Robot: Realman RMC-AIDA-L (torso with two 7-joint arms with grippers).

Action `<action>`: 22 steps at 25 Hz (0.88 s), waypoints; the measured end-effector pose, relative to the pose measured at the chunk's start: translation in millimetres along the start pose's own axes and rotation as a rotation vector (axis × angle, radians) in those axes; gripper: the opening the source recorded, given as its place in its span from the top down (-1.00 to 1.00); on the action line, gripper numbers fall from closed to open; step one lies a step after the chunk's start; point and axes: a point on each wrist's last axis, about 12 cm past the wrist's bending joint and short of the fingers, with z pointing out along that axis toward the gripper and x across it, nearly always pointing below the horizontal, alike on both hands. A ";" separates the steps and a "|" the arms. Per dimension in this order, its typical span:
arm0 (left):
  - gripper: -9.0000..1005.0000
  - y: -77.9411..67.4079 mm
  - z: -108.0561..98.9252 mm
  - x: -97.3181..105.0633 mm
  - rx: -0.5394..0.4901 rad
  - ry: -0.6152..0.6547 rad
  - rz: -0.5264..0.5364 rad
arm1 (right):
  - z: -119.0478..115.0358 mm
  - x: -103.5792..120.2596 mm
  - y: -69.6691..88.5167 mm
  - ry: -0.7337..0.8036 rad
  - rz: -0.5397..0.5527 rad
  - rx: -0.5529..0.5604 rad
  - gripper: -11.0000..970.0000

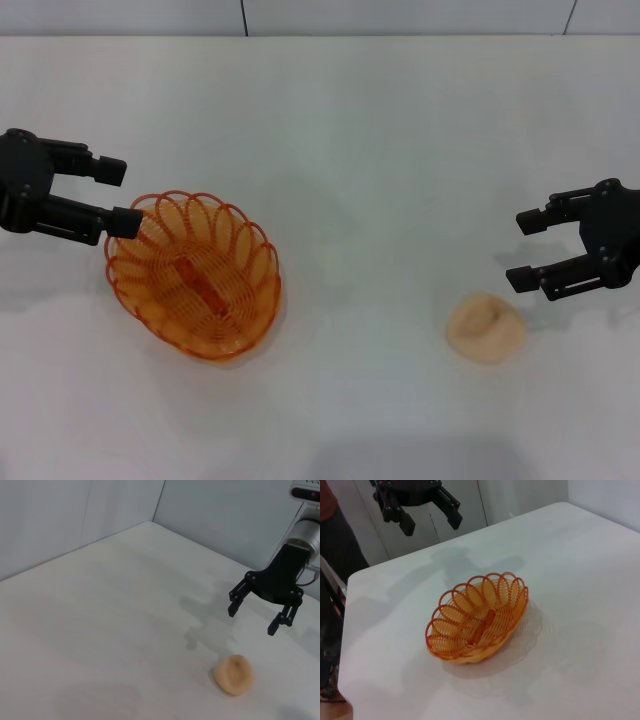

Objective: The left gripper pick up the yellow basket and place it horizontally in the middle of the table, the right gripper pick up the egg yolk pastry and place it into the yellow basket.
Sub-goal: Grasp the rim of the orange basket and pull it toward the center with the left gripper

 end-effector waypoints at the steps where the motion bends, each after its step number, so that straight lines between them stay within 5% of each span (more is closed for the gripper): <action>1: -0.73 0.0 -0.1 0.0 0.000 0.000 0.000 | 0.0 0.0 0.0 0.000 0.000 0.000 -0.62; 16: -0.72 0.7 -0.4 2.0 -0.011 -0.001 -0.007 | 0.1 -0.3 -0.3 -0.005 -0.002 0.002 -0.62; 22: -0.72 7.7 -16.6 0.0 -0.075 0.035 -0.018 | 0.3 -1.5 -1.0 -0.009 -0.006 0.010 -0.62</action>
